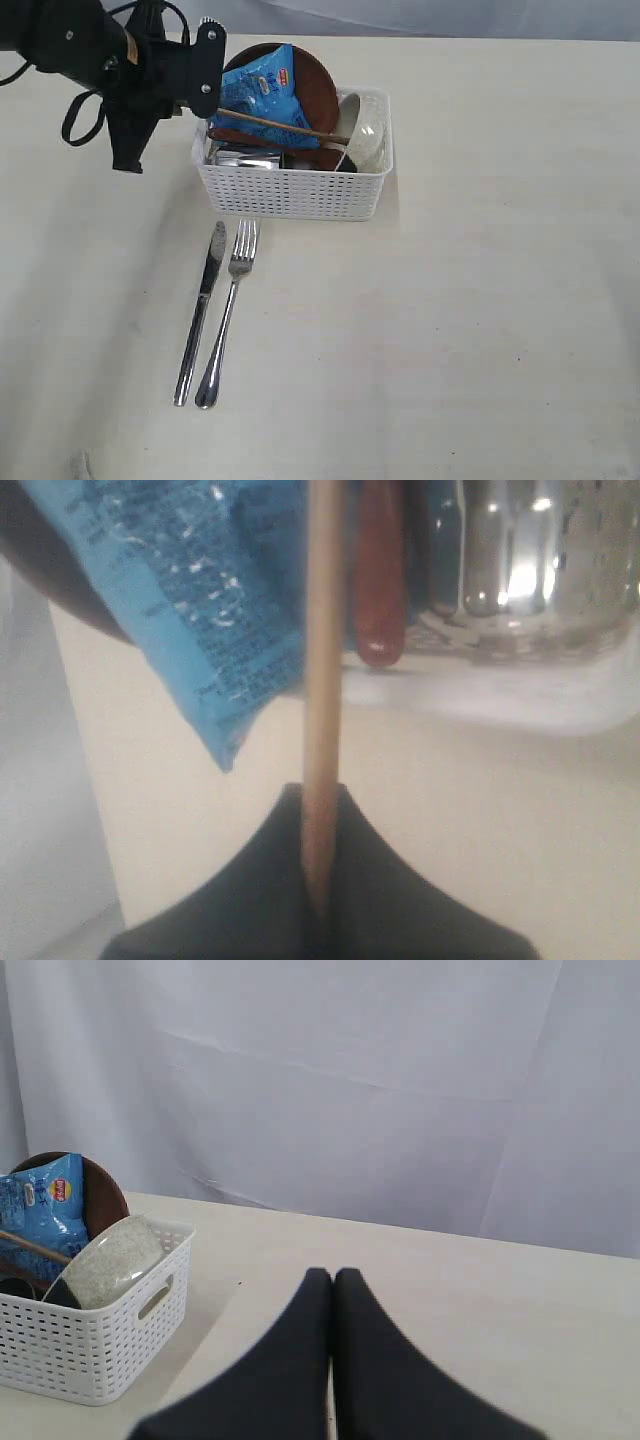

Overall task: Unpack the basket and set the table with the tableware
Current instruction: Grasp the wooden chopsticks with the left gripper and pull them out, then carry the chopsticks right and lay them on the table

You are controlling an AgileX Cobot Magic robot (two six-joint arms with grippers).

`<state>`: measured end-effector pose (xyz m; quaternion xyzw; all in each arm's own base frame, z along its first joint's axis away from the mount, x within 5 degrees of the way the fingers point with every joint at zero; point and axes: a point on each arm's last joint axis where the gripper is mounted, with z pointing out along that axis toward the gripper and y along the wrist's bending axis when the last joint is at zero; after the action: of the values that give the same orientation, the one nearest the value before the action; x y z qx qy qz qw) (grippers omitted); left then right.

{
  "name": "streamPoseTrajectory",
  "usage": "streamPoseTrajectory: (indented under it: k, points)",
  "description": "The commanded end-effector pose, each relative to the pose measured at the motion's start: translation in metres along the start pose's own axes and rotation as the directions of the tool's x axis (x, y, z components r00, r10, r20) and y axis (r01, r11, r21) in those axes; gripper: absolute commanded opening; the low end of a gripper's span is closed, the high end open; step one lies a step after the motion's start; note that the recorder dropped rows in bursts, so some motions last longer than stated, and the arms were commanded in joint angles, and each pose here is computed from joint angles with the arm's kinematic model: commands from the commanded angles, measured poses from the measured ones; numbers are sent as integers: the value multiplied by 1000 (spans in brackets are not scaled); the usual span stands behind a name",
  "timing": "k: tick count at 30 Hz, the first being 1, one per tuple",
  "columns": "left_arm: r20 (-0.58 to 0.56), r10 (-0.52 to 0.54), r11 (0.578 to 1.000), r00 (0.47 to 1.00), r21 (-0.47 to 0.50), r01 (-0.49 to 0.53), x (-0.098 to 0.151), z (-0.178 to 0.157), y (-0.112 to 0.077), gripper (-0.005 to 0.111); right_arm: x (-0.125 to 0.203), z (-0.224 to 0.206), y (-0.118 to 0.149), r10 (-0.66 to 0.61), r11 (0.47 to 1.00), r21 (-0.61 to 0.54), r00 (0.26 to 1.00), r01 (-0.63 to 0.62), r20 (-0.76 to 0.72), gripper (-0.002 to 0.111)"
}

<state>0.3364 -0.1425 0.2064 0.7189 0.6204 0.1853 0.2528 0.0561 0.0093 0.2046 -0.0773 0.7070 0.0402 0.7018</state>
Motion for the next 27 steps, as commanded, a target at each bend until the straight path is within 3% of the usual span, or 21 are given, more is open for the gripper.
streamPoseTrajectory:
  k: [1, 10, 12, 16, 19, 20, 21, 22, 23, 24, 25, 26, 27]
  points:
    - [-52, 43, 999, 998, 7, -43, 6, -18, 3, 0, -1, 0, 0, -2, 1000, 6, 1000, 2, 18, 0]
    - [-52, -124, 990, 991, -77, 120, 12, -63, 13, 0, -1, 0, 0, -2, 1000, 6, 1000, 2, 18, 0]
    - [-51, -204, 976, 978, -91, 198, 14, -75, 14, 0, -1, 0, 0, -2, 1000, 6, 1000, 2, 18, 0]
    - [27, -428, 896, 904, -120, 428, 10, -100, 16, 0, -1, 0, 0, -2, 1000, 6, 1000, 2, 18, 0]
    - [171, -547, 831, 819, -3, 556, -20, -117, 7, 0, -1, 0, 0, -2, 1000, 6, 1000, 2, 18, 0]
    - [224, -676, 734, 702, 123, 668, -39, -122, 1, 0, -1, 0, 0, -2, 1000, 6, 1000, 2, 18, 0]
    - [230, -737, 674, 635, 184, 715, -47, -124, -2, 0, -1, 0, 0, -2, 1000, 6, 1000, 2, 18, 0]
    - [218, -838, 545, 500, 309, 779, -66, -127, -10, 0, -1, 0, 0, -2, 1000, 6, 1000, 2, 18, 0]
    - [201, -872, 490, 447, 362, 793, -75, -128, -13, 0, -1, 0, 0, -2, 1000, 6, 1000, 2, 18, 0]
    - [148, -921, 385, 360, 485, 785, -97, -128, -23, 0, -1, 0, 0, -2, 1000, 6, 1000, 2, 18, 0]
    - [110, -943, 322, 314, 543, 776, -109, -127, -29, 0, -1, 0, 0, -2, 1000, 6, 1000, 2, 18, 0]
    - [44, -970, 212, 239, 635, 743, -134, -125, -40, 0, -1, 0, 0, -2, 1000, 6, 1000, 2, 18, 0]
    - [5, -981, 147, 193, 671, 726, -145, -124, -44, 0, -1, 0, 0, -2, 1000, 6, 1000, 2, 18, 0]
